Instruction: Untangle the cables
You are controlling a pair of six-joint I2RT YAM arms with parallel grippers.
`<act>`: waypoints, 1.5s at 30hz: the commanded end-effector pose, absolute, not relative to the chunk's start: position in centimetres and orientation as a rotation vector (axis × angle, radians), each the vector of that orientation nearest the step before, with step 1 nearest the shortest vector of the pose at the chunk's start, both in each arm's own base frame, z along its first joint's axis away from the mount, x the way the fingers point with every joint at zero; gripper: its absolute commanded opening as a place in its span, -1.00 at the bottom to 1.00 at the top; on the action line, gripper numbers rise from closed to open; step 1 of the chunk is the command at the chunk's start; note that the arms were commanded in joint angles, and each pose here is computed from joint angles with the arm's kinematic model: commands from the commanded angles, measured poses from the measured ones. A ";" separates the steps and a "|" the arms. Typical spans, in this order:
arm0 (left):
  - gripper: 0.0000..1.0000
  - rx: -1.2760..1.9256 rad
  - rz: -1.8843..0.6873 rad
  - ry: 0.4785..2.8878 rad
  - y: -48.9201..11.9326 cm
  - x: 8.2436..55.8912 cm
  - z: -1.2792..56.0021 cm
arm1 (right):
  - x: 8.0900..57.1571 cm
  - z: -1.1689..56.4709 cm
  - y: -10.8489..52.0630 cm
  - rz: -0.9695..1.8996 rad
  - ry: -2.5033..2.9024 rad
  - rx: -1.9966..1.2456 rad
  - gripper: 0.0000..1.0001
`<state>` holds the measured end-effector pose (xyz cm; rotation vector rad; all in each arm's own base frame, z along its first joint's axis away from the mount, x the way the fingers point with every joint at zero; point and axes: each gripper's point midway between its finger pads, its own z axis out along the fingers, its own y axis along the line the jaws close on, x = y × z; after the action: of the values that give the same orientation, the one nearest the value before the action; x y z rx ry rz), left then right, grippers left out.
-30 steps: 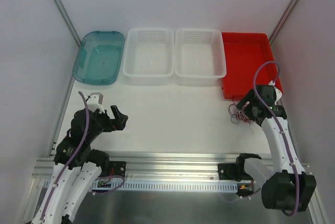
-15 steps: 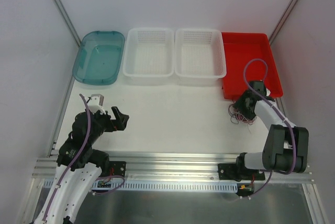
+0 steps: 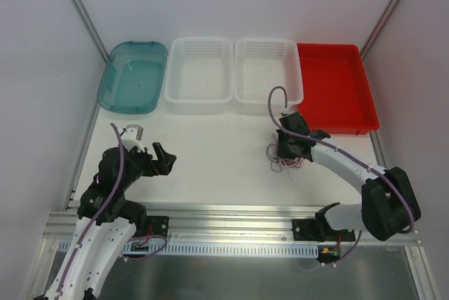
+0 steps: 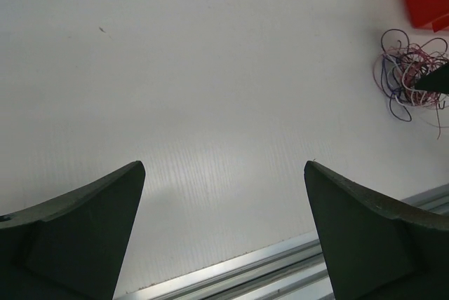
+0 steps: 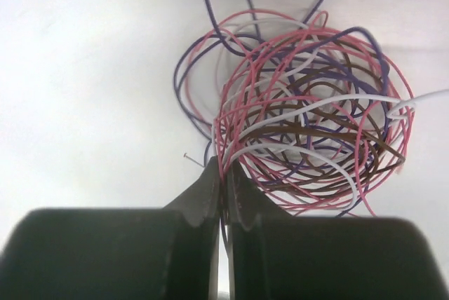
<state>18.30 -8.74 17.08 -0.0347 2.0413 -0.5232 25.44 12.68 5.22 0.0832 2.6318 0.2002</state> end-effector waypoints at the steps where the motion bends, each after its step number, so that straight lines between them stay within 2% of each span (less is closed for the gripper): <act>1: 0.98 0.038 -0.573 2.035 -10.0 18.6 17.5 | 25.1 8.3 18.3 0.316 2.577 -0.203 -0.99; 2: 0.98 0.048 -0.584 2.039 -10.2 18.6 17.5 | 24.4 9.5 21.2 0.379 2.552 -0.319 -0.99; 6: 0.98 0.066 -0.602 2.052 -10.5 18.6 17.3 | 22.6 9.1 26.5 0.380 2.556 -0.578 -0.99; 8: 0.98 0.074 -0.614 2.058 -10.7 18.5 17.1 | 21.4 7.6 28.4 0.345 2.581 -0.689 -0.88; 9: 0.99 0.081 -0.625 2.063 -10.9 18.4 17.1 | 21.3 7.9 29.3 0.354 2.578 -0.716 -0.75; 10: 0.98 0.087 -0.630 2.063 -11.0 18.4 17.1 | 20.9 7.1 29.8 0.349 2.596 -0.747 -0.40; 15: 0.98 0.111 -0.681 2.095 -11.9 18.3 16.5 | 19.7 9.5 31.4 0.452 2.568 -0.779 0.11; 18: 0.98 0.079 -0.724 2.133 -12.4 18.2 16.2 | 19.7 12.5 30.7 0.475 2.501 -0.754 0.27; 23: 0.98 -0.033 -0.808 2.174 -13.3 18.6 15.9 | 21.6 14.9 28.1 0.466 2.447 -0.598 0.25; 29: 0.98 -0.116 -0.907 2.197 -15.1 20.5 15.3 | 24.6 15.5 26.2 0.557 2.409 -0.380 0.11; 35: 0.98 -0.054 -0.928 2.217 -17.7 22.8 15.3 | 27.6 14.7 28.5 0.709 2.345 -0.277 -0.04; 45: 0.98 0.058 -0.882 2.325 -22.5 24.1 12.0 | 30.9 11.3 31.7 0.794 2.329 -0.161 -0.15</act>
<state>21.94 -21.07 10.20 0.0507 2.4244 -0.8705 29.18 30.17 10.57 -0.2326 2.3999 0.7079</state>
